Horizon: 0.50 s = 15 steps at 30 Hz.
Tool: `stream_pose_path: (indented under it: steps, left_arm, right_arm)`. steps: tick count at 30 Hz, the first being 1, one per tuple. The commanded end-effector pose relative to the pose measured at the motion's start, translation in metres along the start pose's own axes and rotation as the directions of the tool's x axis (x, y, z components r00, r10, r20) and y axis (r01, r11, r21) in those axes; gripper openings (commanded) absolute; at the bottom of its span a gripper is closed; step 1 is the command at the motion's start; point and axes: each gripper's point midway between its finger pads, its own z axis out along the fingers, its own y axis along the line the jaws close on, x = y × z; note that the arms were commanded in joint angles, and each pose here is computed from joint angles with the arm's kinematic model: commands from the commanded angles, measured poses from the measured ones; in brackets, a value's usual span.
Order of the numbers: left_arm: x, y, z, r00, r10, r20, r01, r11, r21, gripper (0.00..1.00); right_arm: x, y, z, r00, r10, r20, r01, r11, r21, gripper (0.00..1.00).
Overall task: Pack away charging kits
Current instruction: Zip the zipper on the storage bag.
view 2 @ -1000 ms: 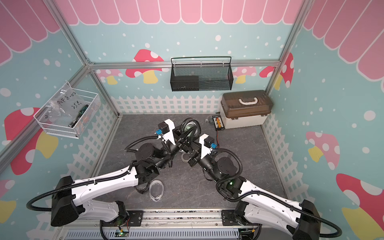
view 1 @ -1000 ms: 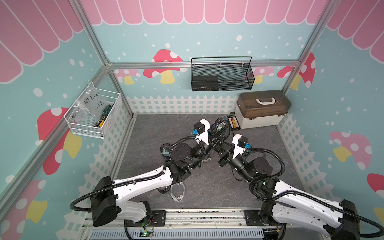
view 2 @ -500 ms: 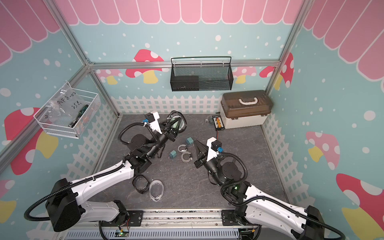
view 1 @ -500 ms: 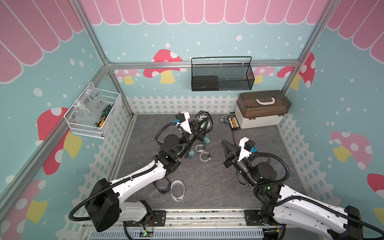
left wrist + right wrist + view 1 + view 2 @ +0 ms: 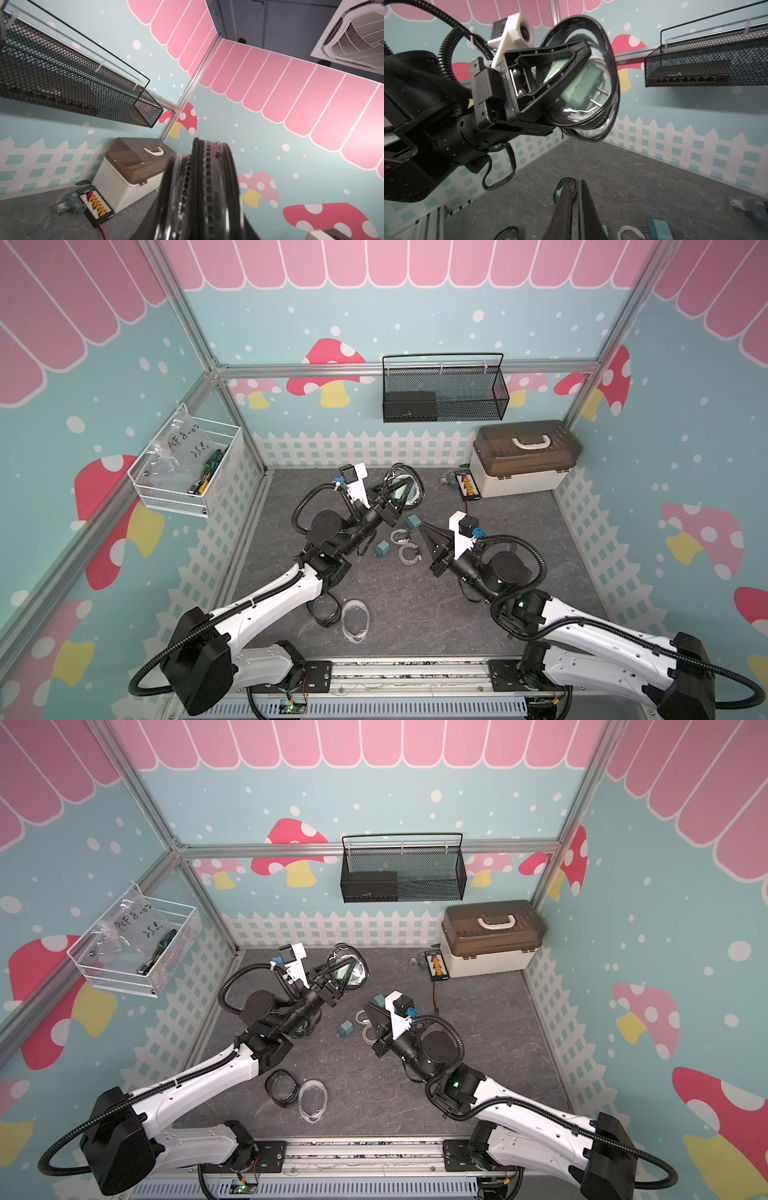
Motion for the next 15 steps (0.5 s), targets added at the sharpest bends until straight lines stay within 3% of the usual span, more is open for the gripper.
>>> stream_pose_path:
  steps: [1,8,15]
  left_arm:
    - [-0.021,-0.034,0.001,0.998,0.044,0.047,-0.047,0.996,0.082,0.00]
    - [-0.005,-0.073,0.004,0.965,0.257,0.047,-0.259,0.965,0.041,0.00]
    - [-0.002,-0.088,0.007,0.957,0.286,0.049,-0.289,0.955,0.062,0.00]
  right_arm:
    - [-0.029,0.025,0.005,0.997,0.016,0.074,-0.007,0.992,-0.125,0.19]
    - [-0.044,0.036,0.013,0.994,0.035,0.107,-0.016,0.985,-0.173,0.20]
    - [-0.045,0.020,0.010,0.992,0.045,0.119,-0.035,0.996,-0.088,0.22]
